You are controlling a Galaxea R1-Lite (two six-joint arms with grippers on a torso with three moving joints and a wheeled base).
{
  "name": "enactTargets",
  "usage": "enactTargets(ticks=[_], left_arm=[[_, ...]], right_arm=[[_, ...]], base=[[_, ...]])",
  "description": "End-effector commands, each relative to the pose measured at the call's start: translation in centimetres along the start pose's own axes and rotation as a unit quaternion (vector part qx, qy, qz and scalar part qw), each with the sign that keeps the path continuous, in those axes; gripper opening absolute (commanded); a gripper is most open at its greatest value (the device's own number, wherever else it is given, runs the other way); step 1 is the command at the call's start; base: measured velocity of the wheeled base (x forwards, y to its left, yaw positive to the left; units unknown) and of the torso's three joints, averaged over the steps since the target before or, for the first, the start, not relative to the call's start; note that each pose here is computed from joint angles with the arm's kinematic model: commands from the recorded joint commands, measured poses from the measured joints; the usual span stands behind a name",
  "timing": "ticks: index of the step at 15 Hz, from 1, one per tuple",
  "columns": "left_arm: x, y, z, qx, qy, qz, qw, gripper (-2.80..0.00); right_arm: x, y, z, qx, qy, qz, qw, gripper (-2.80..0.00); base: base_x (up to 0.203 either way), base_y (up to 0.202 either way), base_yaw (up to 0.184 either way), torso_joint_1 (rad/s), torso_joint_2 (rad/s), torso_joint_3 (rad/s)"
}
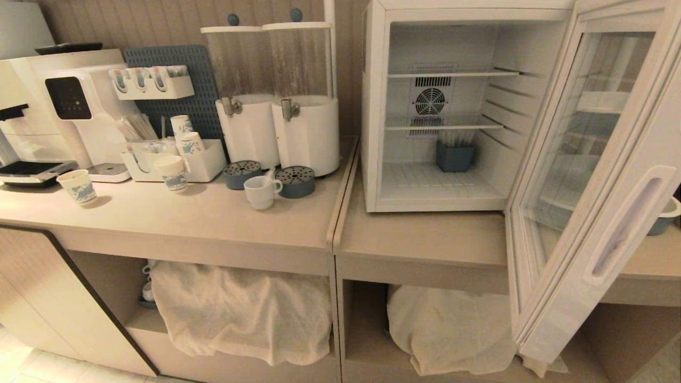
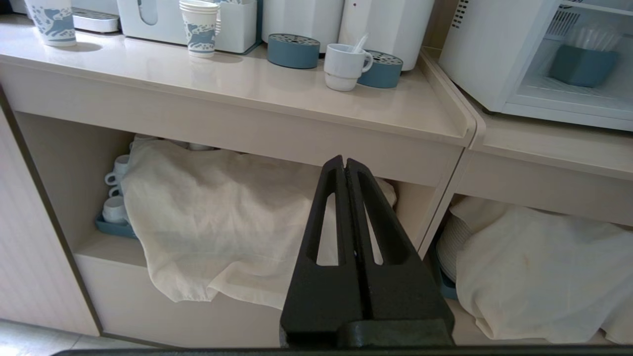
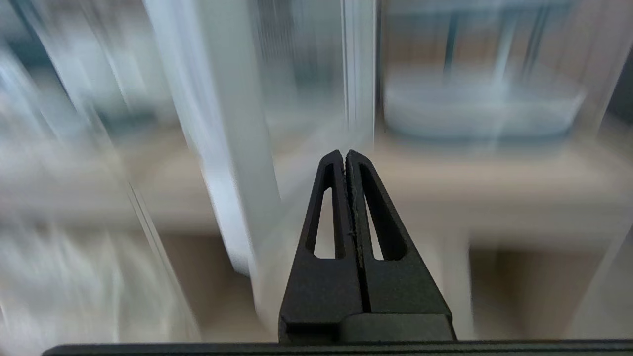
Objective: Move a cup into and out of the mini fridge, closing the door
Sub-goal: Close the freezer door
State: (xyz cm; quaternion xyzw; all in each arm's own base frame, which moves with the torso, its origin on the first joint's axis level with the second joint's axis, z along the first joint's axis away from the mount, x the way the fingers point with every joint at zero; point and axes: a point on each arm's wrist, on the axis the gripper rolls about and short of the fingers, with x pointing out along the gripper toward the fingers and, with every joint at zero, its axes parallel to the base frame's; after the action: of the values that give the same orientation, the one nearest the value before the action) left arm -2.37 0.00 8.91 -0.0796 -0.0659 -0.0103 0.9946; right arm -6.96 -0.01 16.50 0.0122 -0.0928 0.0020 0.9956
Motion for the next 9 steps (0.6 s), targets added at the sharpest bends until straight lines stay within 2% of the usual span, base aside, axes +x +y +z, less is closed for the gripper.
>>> enactTargets(ticks=[1, 3, 4, 5, 7, 8, 9], left_arm=[[0.1, 0.2, -1.1, -0.001, 0.017, 0.002, 0.9999, -2.80], [0.1, 0.2, -1.1, -0.001, 0.017, 0.002, 0.9999, -2.80], [0.1, 0.2, -1.1, -0.001, 0.017, 0.002, 0.9999, -2.80], [0.1, 0.2, -1.1, -0.001, 0.017, 0.002, 0.9999, -2.80], [0.1, 0.2, -1.1, -0.001, 0.017, 0.003, 0.9999, -2.80], [0.1, 0.2, -1.1, -0.001, 0.017, 0.002, 0.9999, -2.80], [0.1, 0.2, -1.1, -0.001, 0.017, 0.003, 0.9999, -2.80]], right_arm=[[-2.0, 0.1, 7.4, 0.007, -0.045, 0.005, 0.999, -2.80], [-0.5, -0.8, 12.2, 0.028, -0.015, 0.027, 0.999, -2.80], [0.3, -1.7, 13.3, 0.045, 0.006, 0.054, 0.998, -2.80], [0.8, -3.1, 13.8, 0.064, 0.029, 0.099, 0.993, -2.80], [1.9, -5.3, 14.3, 0.098, 0.078, 0.178, 0.976, -2.80], [2.5, -5.6, 14.6, 0.108, 0.110, 0.208, 0.966, -2.80], [2.9, -5.6, 15.4, 0.125, 0.121, 0.221, 0.960, -2.80]], base=[[0.000, 0.000, 0.000, 0.000, 0.00, 0.000], [0.000, 0.000, 0.000, 0.000, 0.00, 0.000], [0.000, 0.000, 0.000, 0.000, 0.00, 0.000], [0.000, 0.000, 0.000, 0.000, 0.00, 0.000], [0.000, 0.000, 0.000, 0.000, 0.00, 0.000], [0.000, 0.000, 0.000, 0.000, 0.00, 0.000], [0.000, 0.000, 0.000, 0.000, 0.00, 0.000]])
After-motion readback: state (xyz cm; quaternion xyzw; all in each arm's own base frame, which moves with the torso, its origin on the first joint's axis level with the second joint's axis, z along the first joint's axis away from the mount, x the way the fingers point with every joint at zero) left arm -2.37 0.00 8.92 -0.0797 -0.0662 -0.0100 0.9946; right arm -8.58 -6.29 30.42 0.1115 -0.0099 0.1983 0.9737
